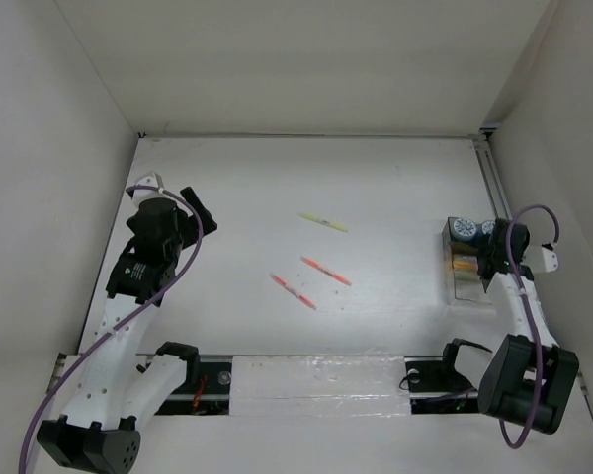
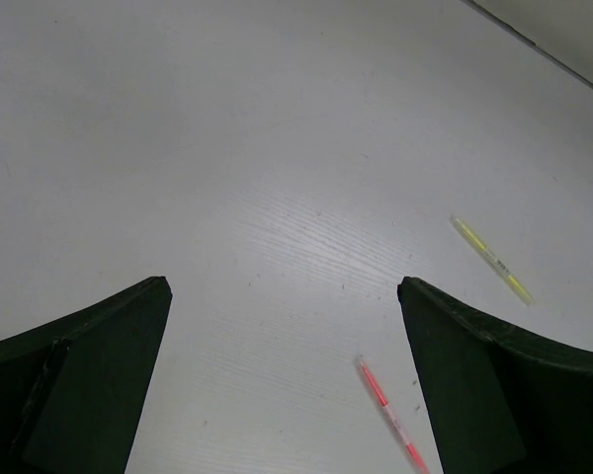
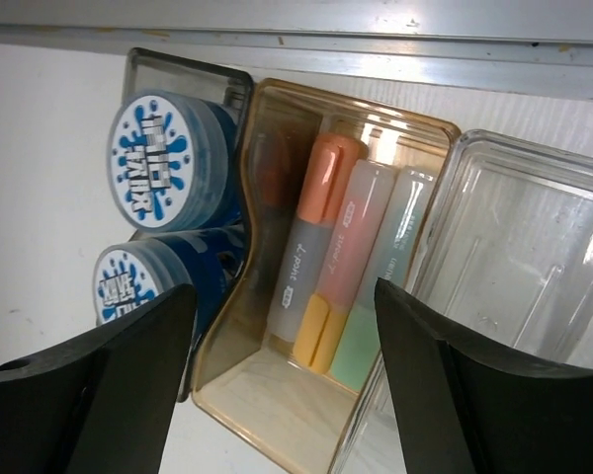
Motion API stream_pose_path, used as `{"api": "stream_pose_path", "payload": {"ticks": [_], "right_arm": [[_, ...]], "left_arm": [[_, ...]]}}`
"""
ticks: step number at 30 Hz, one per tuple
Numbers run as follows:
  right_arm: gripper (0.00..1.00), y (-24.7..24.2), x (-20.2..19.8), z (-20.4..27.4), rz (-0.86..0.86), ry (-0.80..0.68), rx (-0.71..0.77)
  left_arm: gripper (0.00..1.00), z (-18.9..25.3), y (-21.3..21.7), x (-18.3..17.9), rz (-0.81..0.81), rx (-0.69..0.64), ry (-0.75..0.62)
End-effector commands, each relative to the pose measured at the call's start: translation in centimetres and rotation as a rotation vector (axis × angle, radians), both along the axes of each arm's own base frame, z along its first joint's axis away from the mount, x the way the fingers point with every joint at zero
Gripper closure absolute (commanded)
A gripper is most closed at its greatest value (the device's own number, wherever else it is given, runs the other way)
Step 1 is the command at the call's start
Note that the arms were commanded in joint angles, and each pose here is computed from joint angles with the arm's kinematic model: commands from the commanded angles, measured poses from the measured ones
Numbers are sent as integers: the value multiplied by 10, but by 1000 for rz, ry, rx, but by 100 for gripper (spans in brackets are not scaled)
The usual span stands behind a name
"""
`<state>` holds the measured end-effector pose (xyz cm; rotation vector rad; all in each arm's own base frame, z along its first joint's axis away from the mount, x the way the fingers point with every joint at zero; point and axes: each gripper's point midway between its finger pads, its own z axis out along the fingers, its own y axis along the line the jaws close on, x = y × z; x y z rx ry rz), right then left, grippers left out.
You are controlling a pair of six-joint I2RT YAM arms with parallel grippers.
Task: Sort the stationery into containers
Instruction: Place the stationery into the container, then grab a piece of stationery with the right arm
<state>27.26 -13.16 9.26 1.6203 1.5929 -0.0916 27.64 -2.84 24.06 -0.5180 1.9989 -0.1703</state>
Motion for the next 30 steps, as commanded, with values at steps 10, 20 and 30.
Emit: {"api": "stream_pose_path", "payload": {"ticks": [10,20,30], "right_arm": [[21,66,55,128,620,-318,-301],[11,275,111,118,1601,-171,-498],[14,373,156,61,2059,88,-549]], "left_arm": [[0,3,3,4,13,17,-17],[0,5,12,2,70,30,-16],[0,3,8,5,43,28,-11]]}}
